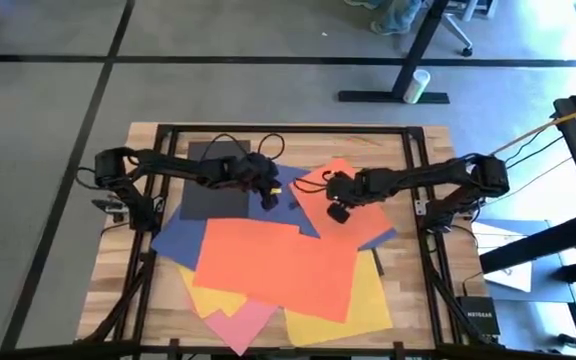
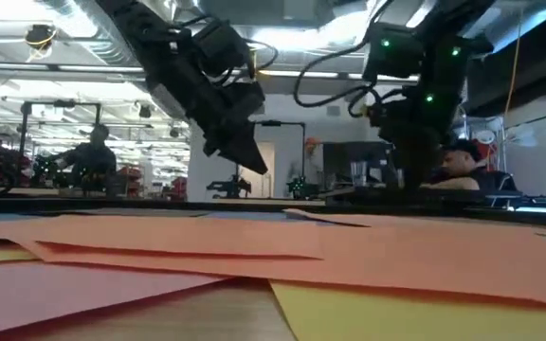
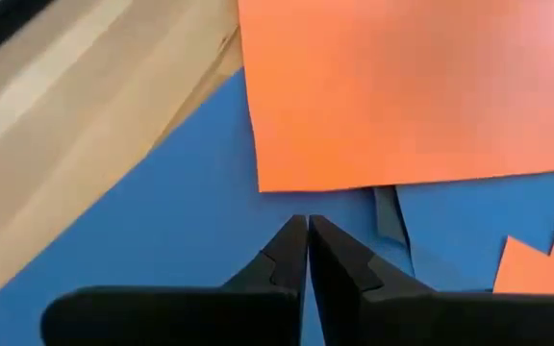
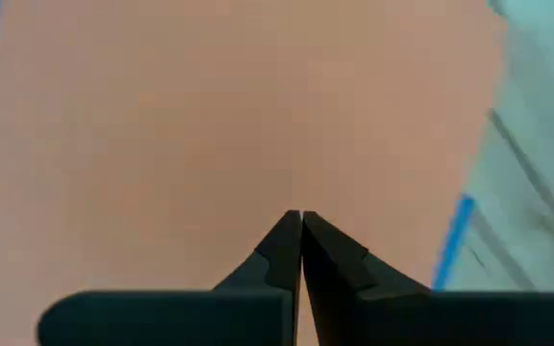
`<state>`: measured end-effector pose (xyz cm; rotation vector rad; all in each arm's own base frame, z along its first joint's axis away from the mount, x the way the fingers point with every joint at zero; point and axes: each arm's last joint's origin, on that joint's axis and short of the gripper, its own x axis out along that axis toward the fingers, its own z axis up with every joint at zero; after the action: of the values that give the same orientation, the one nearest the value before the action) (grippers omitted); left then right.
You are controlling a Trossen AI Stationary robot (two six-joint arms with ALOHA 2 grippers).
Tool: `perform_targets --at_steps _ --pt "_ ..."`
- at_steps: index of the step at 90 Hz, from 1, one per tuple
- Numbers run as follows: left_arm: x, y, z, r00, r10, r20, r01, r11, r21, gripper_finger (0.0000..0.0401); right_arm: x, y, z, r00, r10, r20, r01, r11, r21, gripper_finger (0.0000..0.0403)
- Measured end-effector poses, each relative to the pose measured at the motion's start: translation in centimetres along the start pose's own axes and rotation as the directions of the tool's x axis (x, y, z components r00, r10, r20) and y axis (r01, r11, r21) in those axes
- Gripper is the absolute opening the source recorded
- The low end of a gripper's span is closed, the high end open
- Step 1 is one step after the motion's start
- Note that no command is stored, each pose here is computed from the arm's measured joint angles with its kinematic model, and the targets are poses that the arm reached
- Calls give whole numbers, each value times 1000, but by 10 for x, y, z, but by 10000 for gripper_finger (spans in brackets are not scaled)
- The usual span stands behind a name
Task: Organize paper
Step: Move the papers to the bottom of the table
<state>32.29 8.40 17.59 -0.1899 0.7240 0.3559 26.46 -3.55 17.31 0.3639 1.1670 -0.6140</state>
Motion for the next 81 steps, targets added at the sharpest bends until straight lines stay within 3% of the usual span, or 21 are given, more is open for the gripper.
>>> perform_targets --at_steps 11,19,34,42,52,63,81 --pt "1 -1 -3 1000 -4 5 4 999 37 0 -6 20 23 940 286 188 -276 958 -78 12" --pt "5 0 -9 1000 -1 -9 2 996 93 1 -11 28 31 893 363 265 -327 929 -170 39" --pt "26 12 -15 998 -61 -9 62 992 106 26 -9 21 28 937 213 275 -171 971 -169 136" --pt "35 14 -14 992 -127 3 126 989 74 54 -9 19 22 956 189 226 -159 977 -145 189" --pt "40 16 -6 990 -140 11 140 990 19 94 -12 23 15 966 171 194 -146 980 -137 239" --pt "40 22 2 991 -127 34 129 990 -57 135 -16 27 8 971 143 193 -113 980 -162 264" --pt "39 43 12 992 -106 61 117 968 -223 182 -27 28 -5 983 89 160 -62 984 -167 269"
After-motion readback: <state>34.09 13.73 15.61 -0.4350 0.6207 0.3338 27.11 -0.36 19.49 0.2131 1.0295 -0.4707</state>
